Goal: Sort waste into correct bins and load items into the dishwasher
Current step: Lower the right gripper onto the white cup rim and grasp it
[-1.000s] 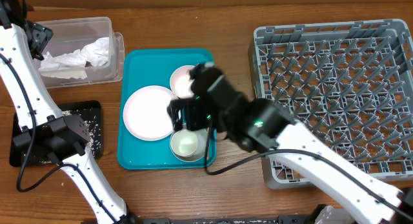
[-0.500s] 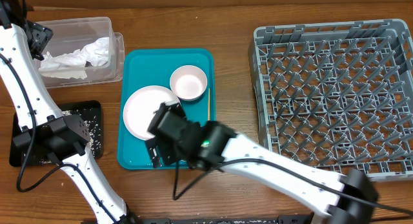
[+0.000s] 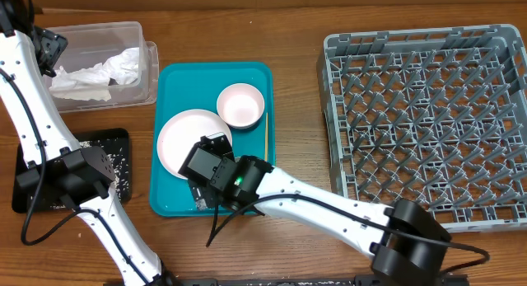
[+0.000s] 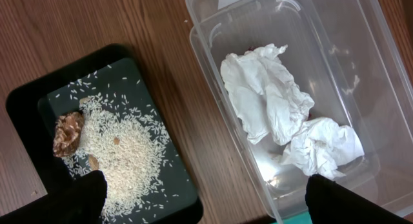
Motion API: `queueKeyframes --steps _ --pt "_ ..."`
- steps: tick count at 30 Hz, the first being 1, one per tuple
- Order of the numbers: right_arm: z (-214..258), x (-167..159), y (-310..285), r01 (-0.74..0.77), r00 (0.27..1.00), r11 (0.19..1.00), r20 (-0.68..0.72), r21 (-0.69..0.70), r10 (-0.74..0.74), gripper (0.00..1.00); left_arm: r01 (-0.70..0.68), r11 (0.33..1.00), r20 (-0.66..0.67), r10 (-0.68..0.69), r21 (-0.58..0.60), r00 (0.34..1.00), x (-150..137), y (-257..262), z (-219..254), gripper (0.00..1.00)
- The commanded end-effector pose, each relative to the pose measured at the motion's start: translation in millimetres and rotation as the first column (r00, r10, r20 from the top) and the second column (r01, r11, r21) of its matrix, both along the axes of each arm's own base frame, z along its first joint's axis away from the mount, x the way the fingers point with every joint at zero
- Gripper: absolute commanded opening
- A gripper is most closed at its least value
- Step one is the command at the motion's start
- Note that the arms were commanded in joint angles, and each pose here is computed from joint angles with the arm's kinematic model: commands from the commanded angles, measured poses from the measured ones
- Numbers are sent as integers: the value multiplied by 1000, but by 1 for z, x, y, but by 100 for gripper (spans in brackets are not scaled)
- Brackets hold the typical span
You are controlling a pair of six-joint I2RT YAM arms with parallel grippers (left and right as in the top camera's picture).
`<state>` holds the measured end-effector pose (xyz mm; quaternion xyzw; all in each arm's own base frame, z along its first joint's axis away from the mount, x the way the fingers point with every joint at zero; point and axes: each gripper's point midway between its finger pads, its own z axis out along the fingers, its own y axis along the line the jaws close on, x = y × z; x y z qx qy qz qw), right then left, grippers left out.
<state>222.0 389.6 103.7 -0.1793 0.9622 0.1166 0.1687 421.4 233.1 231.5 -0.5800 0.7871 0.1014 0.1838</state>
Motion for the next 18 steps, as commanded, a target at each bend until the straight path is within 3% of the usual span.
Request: queueKeyframes --steps 1,11,18 --pt "-12 9 4 24 999 999 29 -30 -23 81 -20 999 37 19 27 999 -3 1 16 100" --pt "-15 8 3 34 999 999 24 -37 -33 55 -20 999 37 19 27 999 -3 1 16 100" --pt "-16 6 1 53 999 998 12 -37 -53 27 -20 999 37 19 27 999 -3 1 16 100"
